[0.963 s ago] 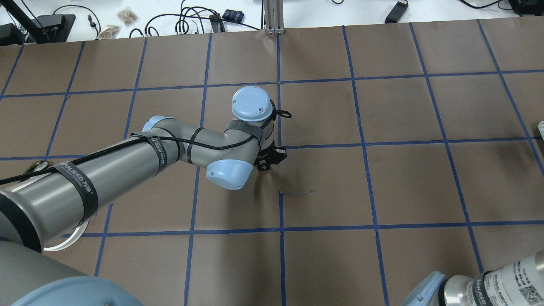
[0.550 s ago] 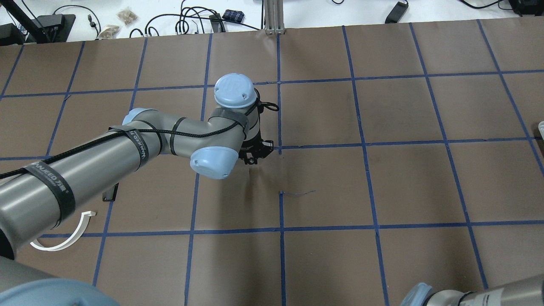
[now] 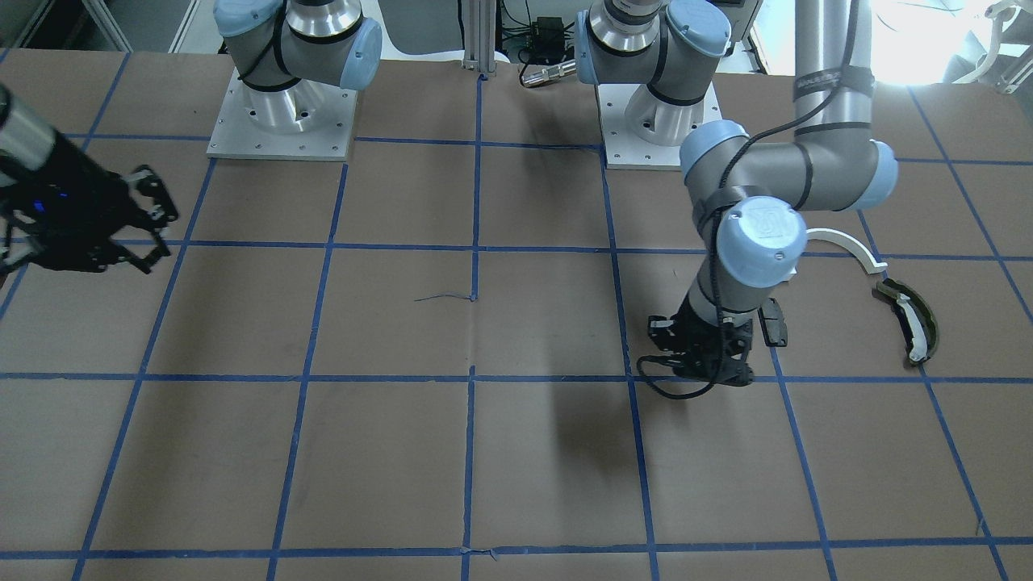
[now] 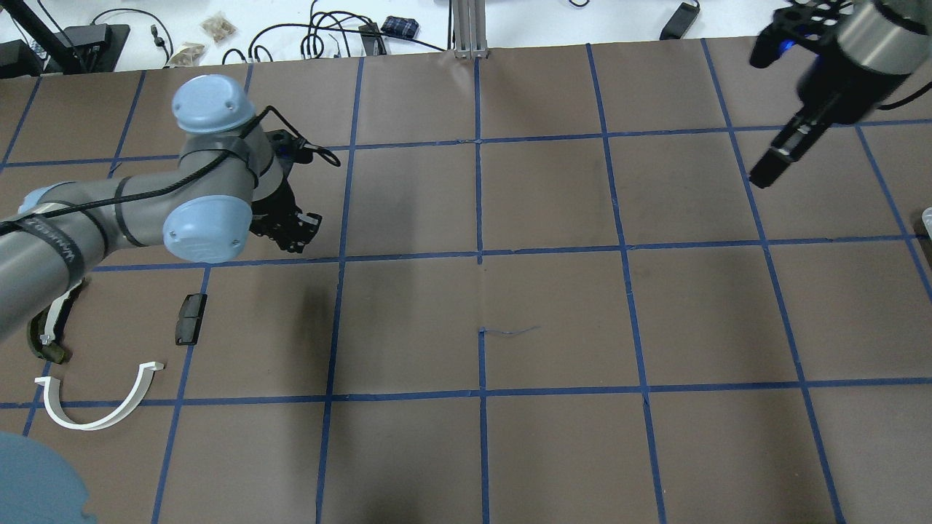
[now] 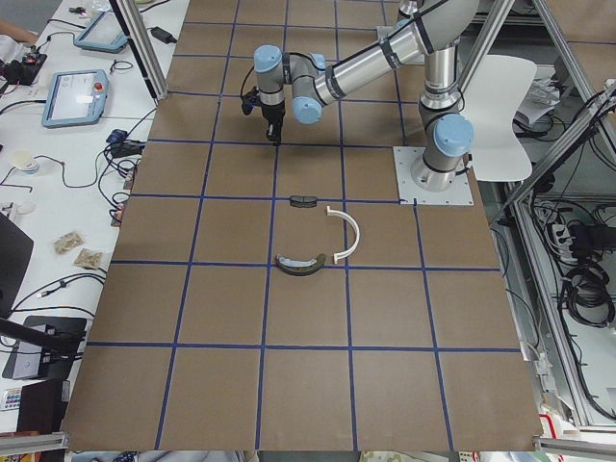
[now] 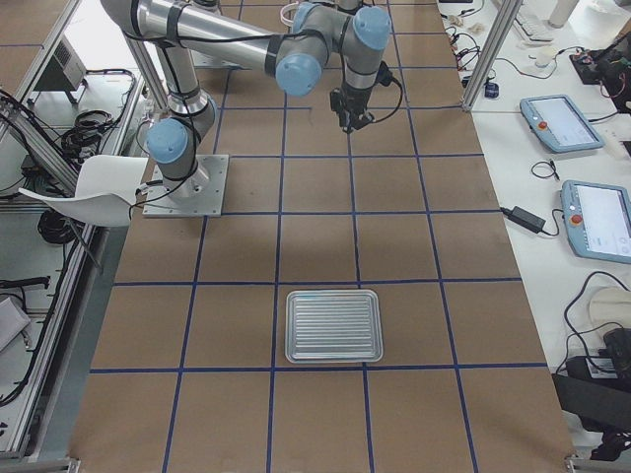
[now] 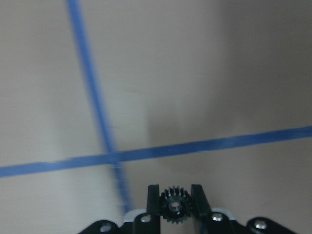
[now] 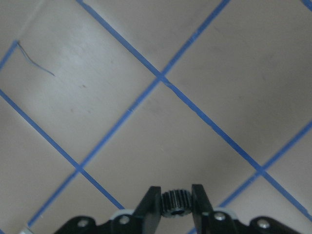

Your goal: Place bearing gear from tray to pile

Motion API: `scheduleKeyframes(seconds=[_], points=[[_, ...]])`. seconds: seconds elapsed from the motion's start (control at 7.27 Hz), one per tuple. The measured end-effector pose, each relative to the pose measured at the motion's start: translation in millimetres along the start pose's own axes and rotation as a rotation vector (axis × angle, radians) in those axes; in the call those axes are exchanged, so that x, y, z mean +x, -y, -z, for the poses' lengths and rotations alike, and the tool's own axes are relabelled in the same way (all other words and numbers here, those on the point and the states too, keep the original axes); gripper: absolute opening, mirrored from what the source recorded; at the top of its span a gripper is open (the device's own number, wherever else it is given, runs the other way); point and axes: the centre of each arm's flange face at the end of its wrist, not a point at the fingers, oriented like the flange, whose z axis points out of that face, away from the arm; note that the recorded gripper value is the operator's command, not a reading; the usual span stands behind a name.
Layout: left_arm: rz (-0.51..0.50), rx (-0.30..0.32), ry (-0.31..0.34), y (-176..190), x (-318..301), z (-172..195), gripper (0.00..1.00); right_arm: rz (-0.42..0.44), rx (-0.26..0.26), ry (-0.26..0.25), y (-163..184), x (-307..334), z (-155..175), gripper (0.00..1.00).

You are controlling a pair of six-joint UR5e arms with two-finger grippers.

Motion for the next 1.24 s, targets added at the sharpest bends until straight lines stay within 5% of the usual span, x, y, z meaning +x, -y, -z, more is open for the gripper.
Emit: scheduleKeyframes(seconds=[0.28, 0.55, 0.69, 0.83, 0.96, 1.1, 1.24], points=[[-0.058, -0.017, 0.007, -31.9, -113.2, -4.3, 0.0, -0.113, 0.035, -0.041, 115.7, -94.6, -69.8, 0.09], [-0.072, -0.02, -0.05, -67.8, -202.6, -29.1, 0.0, -0.182, 0.14, -0.085, 208.6, -171.6, -179.5, 0.11], [-0.08, -0.022, -0.061, -75.3, -218.1, -36.8, 0.0, -0.185, 0.143, -0.115, 224.0, -194.2, -215.2, 0.13], [-0.084, -0.026, -0.068, -79.0, -224.5, -42.9, 0.16, -0.182, 0.124, -0.15, 227.7, -204.2, -234.2, 0.22], [-0.083, -0.031, -0.075, -81.2, -227.8, -47.9, 0.38, -0.179, 0.103, -0.166, 226.7, -208.2, -242.0, 0.85], [-0.08, -0.037, -0.084, -83.1, -229.0, -53.3, 0.65, -0.178, 0.088, -0.17, 225.4, -209.6, -244.9, 1.0], [-0.072, -0.048, -0.096, -87.4, -229.1, -60.7, 0.75, -0.176, 0.084, -0.171, 225.3, -209.5, -244.7, 1.0]])
